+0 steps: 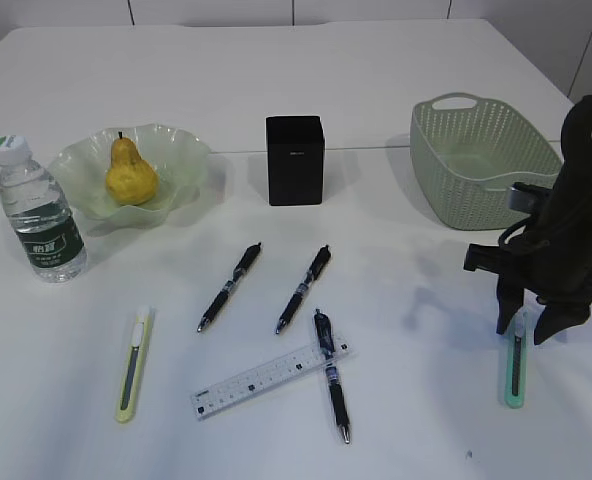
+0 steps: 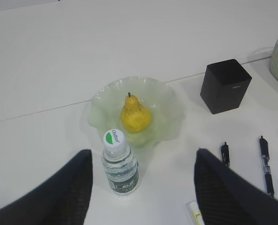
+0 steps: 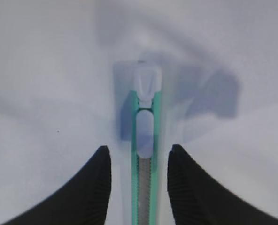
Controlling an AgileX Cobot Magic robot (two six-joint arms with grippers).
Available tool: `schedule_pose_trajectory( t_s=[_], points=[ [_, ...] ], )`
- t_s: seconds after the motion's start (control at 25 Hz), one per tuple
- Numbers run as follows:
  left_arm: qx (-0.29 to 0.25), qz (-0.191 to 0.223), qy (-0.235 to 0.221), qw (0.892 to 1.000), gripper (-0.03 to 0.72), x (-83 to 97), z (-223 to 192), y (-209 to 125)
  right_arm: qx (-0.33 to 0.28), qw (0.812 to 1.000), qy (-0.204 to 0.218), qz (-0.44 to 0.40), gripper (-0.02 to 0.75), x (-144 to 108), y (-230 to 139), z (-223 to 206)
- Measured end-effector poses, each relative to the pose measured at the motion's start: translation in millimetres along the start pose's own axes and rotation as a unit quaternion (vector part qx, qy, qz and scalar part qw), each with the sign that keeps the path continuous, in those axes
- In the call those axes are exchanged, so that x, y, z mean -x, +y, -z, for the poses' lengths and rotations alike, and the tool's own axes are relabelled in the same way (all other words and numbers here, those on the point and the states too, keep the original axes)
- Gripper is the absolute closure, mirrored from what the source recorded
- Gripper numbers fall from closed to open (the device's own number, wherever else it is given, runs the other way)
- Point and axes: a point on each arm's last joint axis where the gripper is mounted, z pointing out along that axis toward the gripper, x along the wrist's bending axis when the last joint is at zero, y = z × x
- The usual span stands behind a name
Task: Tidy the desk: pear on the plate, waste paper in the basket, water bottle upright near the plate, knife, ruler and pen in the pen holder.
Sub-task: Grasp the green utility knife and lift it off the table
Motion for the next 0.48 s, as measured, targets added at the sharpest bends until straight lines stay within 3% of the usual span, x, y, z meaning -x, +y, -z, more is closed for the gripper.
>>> schedule_pose_trajectory(
  t_s=[0.48],
  points=[
    [0.001,0.0,0.0,1.0,0.214,0.0,0.0,0.2,0.003,1.0,-0.006,0.004,0.406,1.1,0.5,0.0]
  ],
)
